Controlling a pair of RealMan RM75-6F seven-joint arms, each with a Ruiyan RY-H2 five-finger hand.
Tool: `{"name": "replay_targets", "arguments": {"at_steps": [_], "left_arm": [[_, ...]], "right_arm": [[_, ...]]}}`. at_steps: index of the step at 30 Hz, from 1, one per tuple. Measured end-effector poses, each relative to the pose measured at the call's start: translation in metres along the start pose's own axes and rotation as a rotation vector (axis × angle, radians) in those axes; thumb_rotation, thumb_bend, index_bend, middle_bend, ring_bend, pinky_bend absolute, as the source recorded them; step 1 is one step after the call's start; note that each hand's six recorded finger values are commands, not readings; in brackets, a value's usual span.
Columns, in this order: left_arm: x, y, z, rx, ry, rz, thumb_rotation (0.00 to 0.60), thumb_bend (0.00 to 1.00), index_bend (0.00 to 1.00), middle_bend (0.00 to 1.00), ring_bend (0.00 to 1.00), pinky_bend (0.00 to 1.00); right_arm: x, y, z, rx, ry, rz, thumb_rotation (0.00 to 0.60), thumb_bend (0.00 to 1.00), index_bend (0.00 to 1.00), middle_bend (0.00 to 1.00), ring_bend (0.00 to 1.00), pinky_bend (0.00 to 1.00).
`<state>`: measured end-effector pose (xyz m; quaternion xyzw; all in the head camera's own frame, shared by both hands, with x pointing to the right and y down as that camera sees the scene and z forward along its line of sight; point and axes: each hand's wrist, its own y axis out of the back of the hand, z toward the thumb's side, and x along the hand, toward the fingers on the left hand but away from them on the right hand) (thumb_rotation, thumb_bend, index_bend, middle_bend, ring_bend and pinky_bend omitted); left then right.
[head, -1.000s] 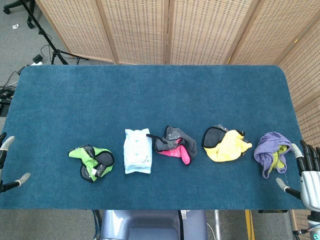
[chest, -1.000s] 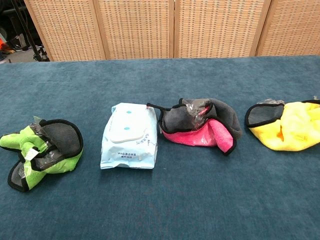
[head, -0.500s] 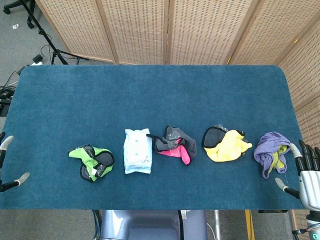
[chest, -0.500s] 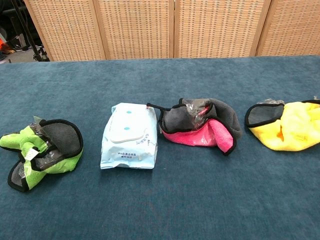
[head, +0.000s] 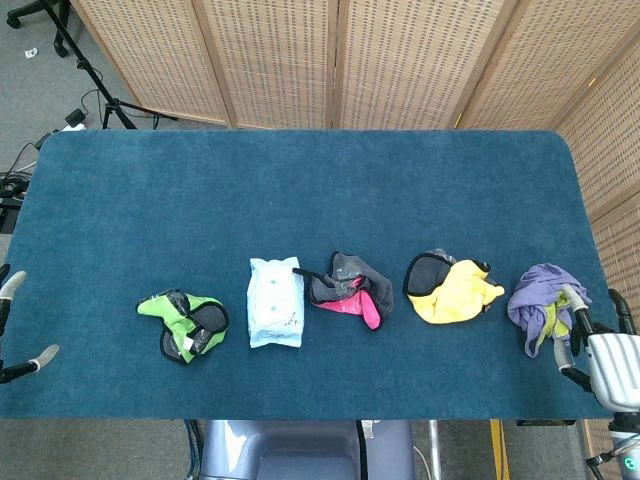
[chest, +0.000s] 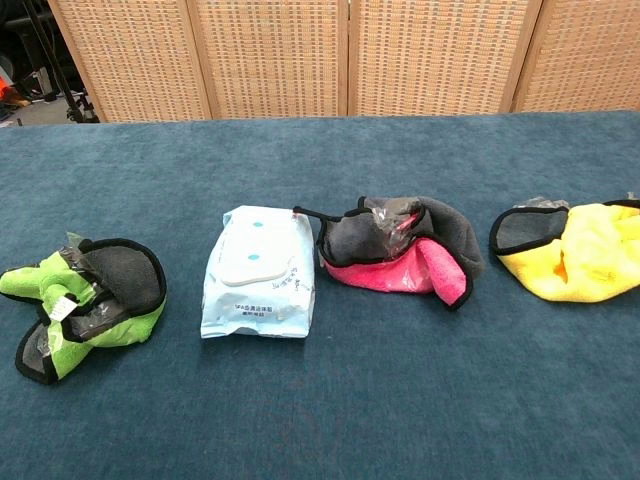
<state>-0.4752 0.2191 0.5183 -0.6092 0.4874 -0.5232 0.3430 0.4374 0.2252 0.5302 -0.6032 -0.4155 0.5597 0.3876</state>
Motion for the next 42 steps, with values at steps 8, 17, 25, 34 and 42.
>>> {"name": "replay_targets", "arguments": {"at_steps": [8, 17, 25, 34, 42], "left_arm": [[0.004, 0.000, -0.002, -0.006, 0.014, -0.008, 0.600, 0.00, 0.00, 0.00, 0.00, 0.00], [0.006, 0.003, -0.005, -0.013, 0.024, -0.003, 0.600, 0.00, 0.00, 0.00, 0.00, 0.00], [0.007, -0.001, -0.005, -0.010, 0.025, -0.023, 0.600, 0.00, 0.00, 0.00, 0.00, 0.00], [0.008, -0.006, -0.004, -0.005, 0.027, -0.043, 0.600, 0.00, 0.00, 0.00, 0.00, 0.00], [0.008, -0.007, -0.005, -0.006, 0.030, -0.047, 0.600, 0.00, 0.00, 0.00, 0.00, 0.00]], "right_arm": [[-0.024, -0.034, 0.021, 0.025, 0.101, 0.292, 0.600, 1.00, 0.00, 0.80, 0.76, 0.90], [-0.050, -0.049, 0.052, 0.142, 0.160, 0.397, 0.600, 1.00, 0.00, 0.80, 0.76, 0.90], [-0.074, -0.062, 0.080, 0.180, 0.183, 0.473, 0.600, 1.00, 0.00, 0.80, 0.76, 0.90], [-0.093, -0.078, 0.083, 0.274, 0.128, 0.534, 0.600, 1.00, 0.00, 0.80, 0.76, 0.90], [-0.094, -0.087, 0.079, 0.298, 0.092, 0.562, 0.600, 1.00, 0.00, 0.80, 0.76, 0.90]]}}
